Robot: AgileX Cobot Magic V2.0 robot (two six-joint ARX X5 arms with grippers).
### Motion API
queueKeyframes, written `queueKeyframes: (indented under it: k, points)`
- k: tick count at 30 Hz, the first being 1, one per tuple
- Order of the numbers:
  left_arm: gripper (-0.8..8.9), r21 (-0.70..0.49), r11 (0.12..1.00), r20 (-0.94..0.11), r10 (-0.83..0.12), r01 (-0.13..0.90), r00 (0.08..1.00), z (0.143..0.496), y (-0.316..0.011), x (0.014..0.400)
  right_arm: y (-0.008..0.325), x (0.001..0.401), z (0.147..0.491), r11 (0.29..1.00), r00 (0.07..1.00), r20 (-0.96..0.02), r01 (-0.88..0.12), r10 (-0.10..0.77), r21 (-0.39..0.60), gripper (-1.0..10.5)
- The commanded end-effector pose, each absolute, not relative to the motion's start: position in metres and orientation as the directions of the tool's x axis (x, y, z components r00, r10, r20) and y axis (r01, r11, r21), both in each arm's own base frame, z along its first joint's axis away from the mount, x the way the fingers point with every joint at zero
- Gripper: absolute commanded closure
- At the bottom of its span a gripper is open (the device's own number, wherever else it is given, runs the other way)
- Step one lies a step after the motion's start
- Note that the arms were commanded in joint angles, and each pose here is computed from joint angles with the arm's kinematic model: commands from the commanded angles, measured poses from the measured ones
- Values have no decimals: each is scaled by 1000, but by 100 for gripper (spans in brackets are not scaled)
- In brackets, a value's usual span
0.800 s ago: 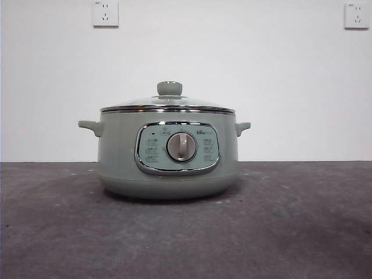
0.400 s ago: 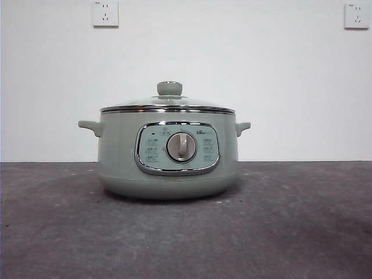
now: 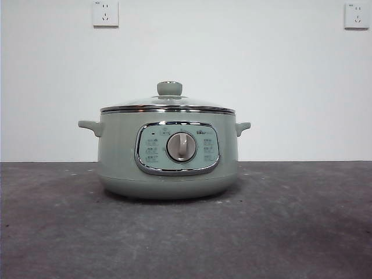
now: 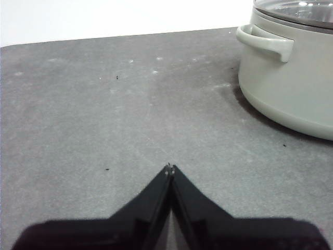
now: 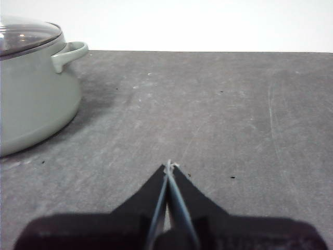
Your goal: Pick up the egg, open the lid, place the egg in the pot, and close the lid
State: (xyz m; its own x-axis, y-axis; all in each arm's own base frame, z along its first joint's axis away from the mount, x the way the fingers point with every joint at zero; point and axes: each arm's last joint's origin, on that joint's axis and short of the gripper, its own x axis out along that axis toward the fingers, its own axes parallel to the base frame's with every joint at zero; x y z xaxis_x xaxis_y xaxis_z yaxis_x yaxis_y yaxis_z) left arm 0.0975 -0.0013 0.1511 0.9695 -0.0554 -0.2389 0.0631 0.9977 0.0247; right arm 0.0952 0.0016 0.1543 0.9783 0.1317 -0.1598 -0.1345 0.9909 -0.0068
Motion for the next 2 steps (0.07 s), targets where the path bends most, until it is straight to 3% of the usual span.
queueKeyframes:
  k: [1,2]
  points:
    - [817,18,998,-245,-52,58,968,147,-1,98,2,96,151,991,978,-162,-132,131,4,945]
    - [817,18,998,-245,-52,58,968,147,-1,98,2,96,151,991,978,-162,-132,131,4,945]
